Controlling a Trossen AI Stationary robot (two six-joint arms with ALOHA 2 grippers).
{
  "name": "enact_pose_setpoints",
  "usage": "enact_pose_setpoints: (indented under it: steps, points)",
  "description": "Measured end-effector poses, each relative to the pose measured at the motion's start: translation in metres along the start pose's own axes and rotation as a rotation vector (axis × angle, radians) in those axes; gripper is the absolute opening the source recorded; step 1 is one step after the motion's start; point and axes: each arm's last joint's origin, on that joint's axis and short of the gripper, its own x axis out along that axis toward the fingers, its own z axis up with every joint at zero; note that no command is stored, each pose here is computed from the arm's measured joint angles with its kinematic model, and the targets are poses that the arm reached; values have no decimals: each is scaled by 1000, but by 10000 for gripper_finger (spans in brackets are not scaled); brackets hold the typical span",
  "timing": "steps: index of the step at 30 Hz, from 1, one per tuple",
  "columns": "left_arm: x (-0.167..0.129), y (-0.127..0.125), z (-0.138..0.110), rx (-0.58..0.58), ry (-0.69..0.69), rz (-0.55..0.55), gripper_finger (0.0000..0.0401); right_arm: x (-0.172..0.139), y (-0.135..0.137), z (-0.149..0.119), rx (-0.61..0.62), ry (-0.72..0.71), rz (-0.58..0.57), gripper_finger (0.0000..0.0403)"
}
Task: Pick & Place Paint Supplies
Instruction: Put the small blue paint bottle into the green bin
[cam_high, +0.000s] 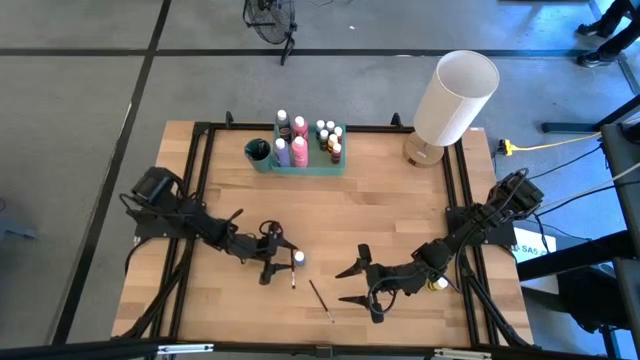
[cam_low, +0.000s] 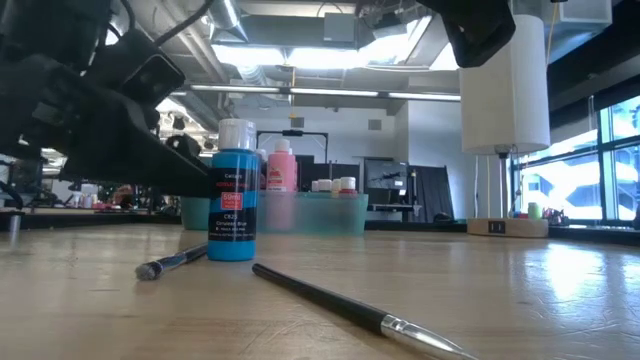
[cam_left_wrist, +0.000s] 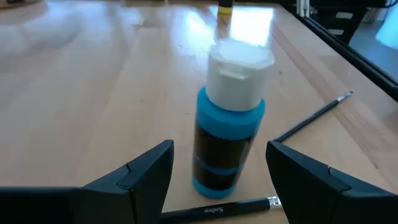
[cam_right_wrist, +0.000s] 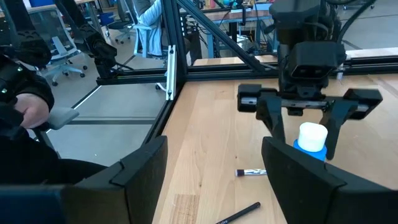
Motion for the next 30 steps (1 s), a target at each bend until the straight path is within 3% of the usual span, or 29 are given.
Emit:
enact_pose_setpoints:
  steps: [11,30]
  points:
    - [12,-3,5,54,-29,-29,253,0,0,0,0,1,0,265]
    - [17,4,10,32,-39,1,250,0,0,0,-1,1,0,265]
